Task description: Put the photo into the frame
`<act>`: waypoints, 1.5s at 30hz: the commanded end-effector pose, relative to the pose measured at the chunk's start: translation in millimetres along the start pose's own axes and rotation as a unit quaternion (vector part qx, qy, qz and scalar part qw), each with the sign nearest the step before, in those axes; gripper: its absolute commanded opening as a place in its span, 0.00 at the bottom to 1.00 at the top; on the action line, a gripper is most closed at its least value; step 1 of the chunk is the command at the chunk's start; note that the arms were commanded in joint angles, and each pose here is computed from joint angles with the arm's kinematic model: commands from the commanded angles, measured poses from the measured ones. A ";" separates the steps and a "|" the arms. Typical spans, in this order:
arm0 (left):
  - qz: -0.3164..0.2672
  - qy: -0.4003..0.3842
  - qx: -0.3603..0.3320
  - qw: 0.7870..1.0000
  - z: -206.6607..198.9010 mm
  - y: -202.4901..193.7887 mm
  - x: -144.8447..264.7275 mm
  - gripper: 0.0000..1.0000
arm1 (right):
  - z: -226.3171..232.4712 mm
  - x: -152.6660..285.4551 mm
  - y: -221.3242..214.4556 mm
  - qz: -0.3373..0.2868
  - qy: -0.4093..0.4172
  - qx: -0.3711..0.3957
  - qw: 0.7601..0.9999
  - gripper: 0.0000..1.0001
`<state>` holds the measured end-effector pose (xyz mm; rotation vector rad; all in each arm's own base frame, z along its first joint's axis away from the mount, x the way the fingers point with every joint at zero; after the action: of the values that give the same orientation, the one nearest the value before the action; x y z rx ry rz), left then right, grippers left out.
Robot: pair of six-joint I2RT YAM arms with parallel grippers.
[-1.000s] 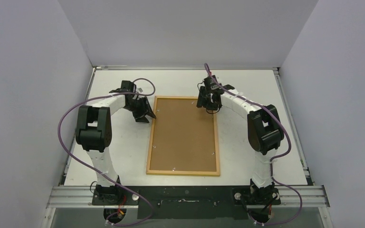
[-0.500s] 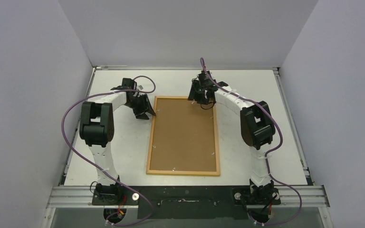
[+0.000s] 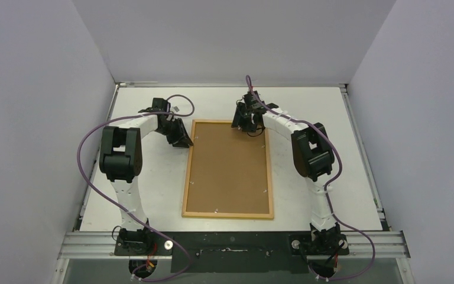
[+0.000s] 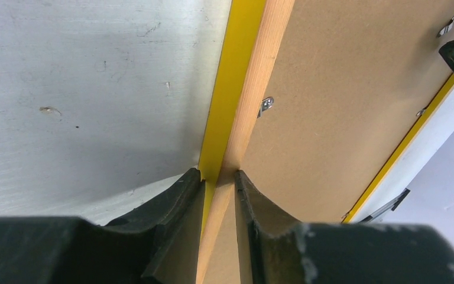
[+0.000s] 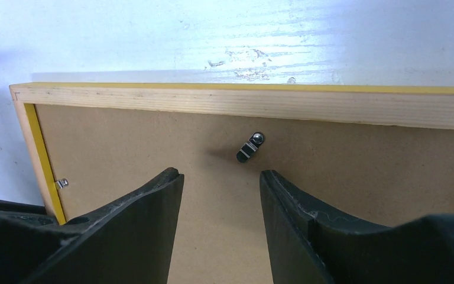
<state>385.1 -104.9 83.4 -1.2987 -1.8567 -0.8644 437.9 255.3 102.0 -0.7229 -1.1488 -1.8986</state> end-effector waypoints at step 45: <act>0.044 0.030 0.004 0.999 23.9 -19.7 -16.4 0.16 | -15.5 -22.7 11.9 -0.073 -0.056 0.005 0.996 0.48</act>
<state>384.4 -104.8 82.6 -1.3349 -1.8782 -0.8556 461.7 266.4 93.6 -0.6515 -1.1419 -2.0375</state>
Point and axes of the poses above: each gripper's point midway between its finger pads, its own x axis back along the fingers, its own z axis along the line the jaws close on, y = z × x, the point moved 7 cm from there along x, back along the fingers, and after that the axes turned 2 degrees about -x, right-handed, at the moved point
